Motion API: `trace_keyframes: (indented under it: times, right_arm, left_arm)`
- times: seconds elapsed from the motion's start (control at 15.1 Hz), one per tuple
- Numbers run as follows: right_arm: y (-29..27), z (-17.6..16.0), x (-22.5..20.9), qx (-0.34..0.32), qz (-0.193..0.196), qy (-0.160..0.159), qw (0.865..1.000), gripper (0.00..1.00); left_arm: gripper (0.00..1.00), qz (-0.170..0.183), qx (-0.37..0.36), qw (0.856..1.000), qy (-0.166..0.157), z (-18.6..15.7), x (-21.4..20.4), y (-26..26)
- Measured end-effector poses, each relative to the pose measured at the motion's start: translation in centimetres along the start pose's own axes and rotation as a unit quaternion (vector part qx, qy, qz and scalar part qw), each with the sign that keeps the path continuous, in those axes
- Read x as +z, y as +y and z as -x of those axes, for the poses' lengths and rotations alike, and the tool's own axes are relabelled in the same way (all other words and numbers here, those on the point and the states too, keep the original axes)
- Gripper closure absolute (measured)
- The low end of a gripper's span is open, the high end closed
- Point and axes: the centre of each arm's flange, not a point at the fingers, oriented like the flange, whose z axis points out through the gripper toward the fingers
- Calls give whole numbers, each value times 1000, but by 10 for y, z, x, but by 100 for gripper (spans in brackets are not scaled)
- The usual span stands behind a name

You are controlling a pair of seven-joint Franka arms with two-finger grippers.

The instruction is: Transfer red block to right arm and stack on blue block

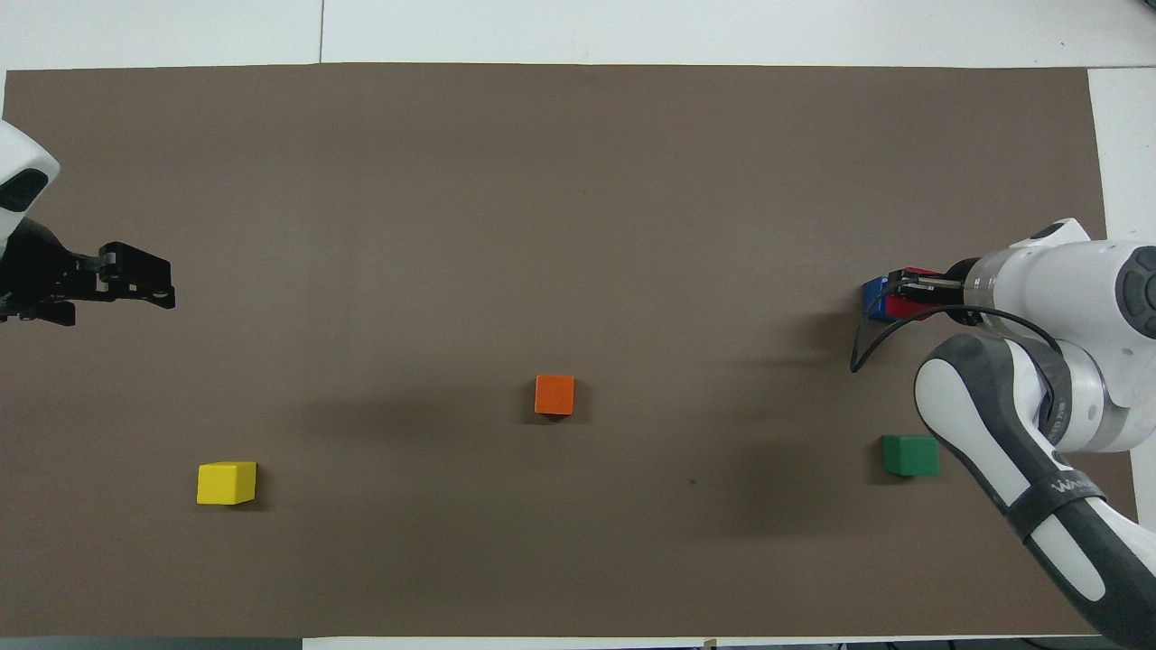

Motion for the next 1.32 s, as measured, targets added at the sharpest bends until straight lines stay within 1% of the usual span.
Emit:
trace_keyframes:
  times: [0.93,0.99,1.06,1.13,1.32]
  right_arm:
    - [0,-3,1,0,0,4,1000,45]
    - [0,-3,2,0,0,3,1000,41]
    - [0,-2,3,0,0,2,1000,40]
    - [0,-2,5,0,0,0,1000,37]
    - [0,-1,9,0,1,-4,1000,10]
  left_arm:
    - [0,0,3,1000,1,0,0,4]
    - [0,0,3,1000,1,0,0,4]
    - [0,0,3,1000,1,0,0,4]
    - [0,0,3,1000,1,0,0,3]
    - [0,0,1,1000,1,0,0,2]
